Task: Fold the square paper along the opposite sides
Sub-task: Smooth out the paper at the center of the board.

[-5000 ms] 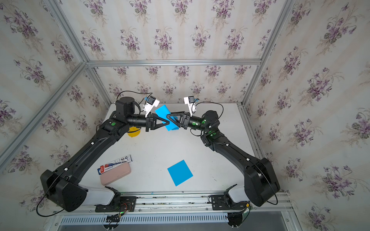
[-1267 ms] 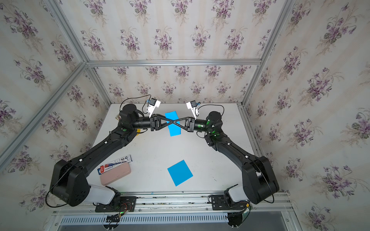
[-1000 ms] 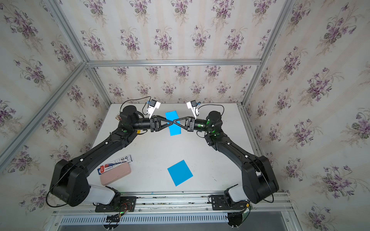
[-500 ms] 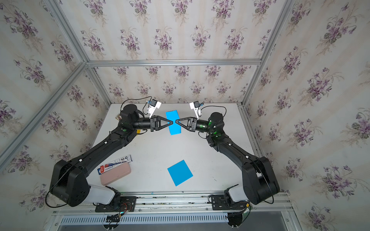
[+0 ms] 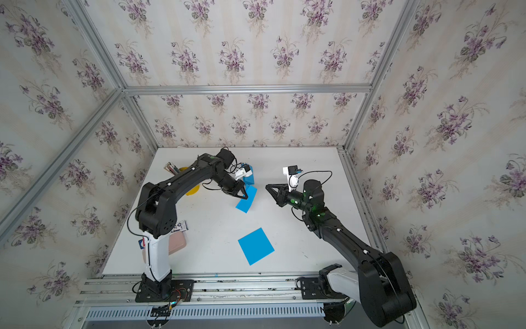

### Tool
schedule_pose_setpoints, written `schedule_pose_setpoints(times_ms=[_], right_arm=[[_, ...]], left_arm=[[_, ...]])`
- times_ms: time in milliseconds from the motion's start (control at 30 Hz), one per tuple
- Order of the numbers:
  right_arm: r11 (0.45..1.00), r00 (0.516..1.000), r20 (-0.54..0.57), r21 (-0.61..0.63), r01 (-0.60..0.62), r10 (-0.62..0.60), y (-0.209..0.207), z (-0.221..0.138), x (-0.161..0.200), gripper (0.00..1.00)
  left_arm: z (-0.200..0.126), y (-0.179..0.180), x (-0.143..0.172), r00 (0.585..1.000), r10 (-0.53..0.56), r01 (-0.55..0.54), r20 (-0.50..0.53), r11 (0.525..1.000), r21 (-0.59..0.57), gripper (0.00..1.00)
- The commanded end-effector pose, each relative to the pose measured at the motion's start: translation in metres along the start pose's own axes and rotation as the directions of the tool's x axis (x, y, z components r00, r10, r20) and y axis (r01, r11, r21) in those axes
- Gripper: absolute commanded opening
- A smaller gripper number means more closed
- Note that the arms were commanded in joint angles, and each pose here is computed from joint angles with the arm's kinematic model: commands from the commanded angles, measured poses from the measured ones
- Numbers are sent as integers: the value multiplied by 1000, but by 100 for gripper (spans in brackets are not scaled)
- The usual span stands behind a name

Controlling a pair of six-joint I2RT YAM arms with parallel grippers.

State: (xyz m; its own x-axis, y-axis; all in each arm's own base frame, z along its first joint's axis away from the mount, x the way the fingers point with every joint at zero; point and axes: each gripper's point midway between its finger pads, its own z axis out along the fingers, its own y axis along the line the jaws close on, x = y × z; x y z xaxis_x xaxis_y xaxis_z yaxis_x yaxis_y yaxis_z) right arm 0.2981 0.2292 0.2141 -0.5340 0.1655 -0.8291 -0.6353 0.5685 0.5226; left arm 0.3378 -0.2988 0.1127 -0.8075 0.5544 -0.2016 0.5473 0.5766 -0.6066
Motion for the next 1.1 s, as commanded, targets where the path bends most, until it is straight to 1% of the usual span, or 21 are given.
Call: schedule_pose_setpoints(times_ms=[0, 33, 67, 100, 167, 233, 267, 300, 367, 400, 467, 633, 800, 867, 1067], right_arm=[[956, 984, -21, 238, 174, -174, -32, -4, 21, 13], [942, 978, -16, 269, 202, -206, -34, -6, 27, 11], [935, 969, -21, 258, 243, -246, -24, -4, 38, 10], [928, 963, -14, 265, 262, -268, -23, -5, 42, 9], [920, 955, -3, 267, 286, -296, -24, -6, 53, 8], [914, 951, -19, 272, 302, -309, -28, -5, 64, 7], [908, 948, -32, 279, 313, -316, -32, -3, 68, 7], [903, 944, -40, 281, 324, -326, -34, -2, 72, 5], [895, 937, -45, 284, 343, -345, -38, 2, 75, 1], [894, 935, -44, 280, 350, -352, -38, 4, 76, 0], [894, 931, -41, 267, 361, -364, -39, 10, 78, 0], [876, 908, -94, 241, 418, -408, -43, 27, 86, 0], [885, 909, -143, 211, 415, -392, -50, 44, 101, 0], [895, 913, -155, 191, 403, -378, -51, 52, 108, 0], [907, 920, -193, 188, 376, -341, -63, 73, 122, 0]], left_arm=[[10, -11, 19, 982, 84, -75, -171, 996, 54, 0], [13, -11, 13, 981, 100, -88, -169, 993, 75, 0], [15, -10, 8, 979, 118, -105, -168, 991, 83, 0], [17, -9, 4, 977, 133, -120, -166, 989, 89, 0], [22, -5, -8, 975, 154, -140, -157, 985, 98, 0], [29, -1, -17, 974, 169, -154, -151, 982, 109, 0], [35, 5, -20, 973, 168, -155, -156, 984, 94, 0], [40, 11, -21, 973, 162, -150, -165, 985, 82, 0], [55, 15, -14, 971, 138, -118, -197, 987, 109, 0], [62, 18, -10, 966, 138, -118, -218, 987, 106, 0], [72, 27, -6, 957, 149, -136, -249, 988, 71, 0], [75, 47, -14, 951, 189, -198, -245, 980, -14, 0], [80, 57, -25, 948, 230, -246, -221, 968, -46, 0], [83, 56, -27, 947, 239, -253, -214, 966, -41, 0], [87, 63, -17, 938, 255, -271, -234, 962, -38, 0]])
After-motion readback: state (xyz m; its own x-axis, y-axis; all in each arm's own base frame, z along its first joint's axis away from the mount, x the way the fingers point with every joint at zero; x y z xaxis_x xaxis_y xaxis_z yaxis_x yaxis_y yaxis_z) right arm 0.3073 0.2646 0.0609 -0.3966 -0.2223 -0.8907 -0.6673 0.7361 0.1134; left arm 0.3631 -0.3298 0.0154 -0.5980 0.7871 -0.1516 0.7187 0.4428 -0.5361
